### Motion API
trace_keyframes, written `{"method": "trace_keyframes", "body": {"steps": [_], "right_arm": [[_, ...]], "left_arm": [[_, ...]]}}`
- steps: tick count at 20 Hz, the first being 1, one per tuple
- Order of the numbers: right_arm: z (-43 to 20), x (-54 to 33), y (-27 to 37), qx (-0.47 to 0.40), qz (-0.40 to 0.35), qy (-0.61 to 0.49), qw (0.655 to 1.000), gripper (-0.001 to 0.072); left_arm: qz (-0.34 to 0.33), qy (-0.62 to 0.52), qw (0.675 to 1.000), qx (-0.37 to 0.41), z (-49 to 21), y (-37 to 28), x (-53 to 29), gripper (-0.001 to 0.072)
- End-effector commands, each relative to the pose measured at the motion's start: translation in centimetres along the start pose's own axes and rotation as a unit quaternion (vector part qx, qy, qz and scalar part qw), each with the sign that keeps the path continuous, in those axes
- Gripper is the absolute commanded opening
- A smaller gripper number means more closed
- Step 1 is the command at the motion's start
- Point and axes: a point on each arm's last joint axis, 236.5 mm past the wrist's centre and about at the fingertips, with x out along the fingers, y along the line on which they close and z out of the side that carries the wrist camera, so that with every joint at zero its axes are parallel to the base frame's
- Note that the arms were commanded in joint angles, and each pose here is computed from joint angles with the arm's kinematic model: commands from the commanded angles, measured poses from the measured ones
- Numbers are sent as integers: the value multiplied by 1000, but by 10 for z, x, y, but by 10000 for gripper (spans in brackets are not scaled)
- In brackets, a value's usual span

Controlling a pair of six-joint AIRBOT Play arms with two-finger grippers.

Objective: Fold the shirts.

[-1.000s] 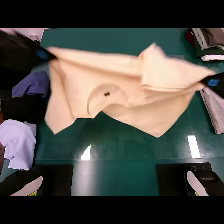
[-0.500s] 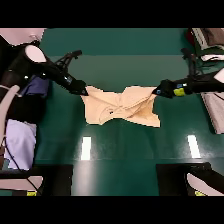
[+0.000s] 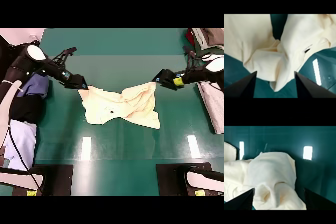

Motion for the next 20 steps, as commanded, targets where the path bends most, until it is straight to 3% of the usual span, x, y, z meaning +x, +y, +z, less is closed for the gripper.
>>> {"method": "trace_keyframes", "body": {"steps": [1,6,11,19,20], "right_arm": [[3,-31,-11,-7,-4,-5,1000,680],[-32,-59,-39,23,-21,-28,999,679],[-58,-65,-53,46,-30,-35,998,674],[-76,-64,-49,37,-24,-6,999,671],[-84,-60,-51,43,-23,5,999,659]], "left_arm": [[-15,63,998,-28,-35,10,-17,543],[-25,88,993,-67,-97,9,22,544],[-11,107,993,-55,-140,-1,76,545],[11,29,997,-69,-111,2,98,542],[8,18,997,-73,-106,2,98,501]]}}
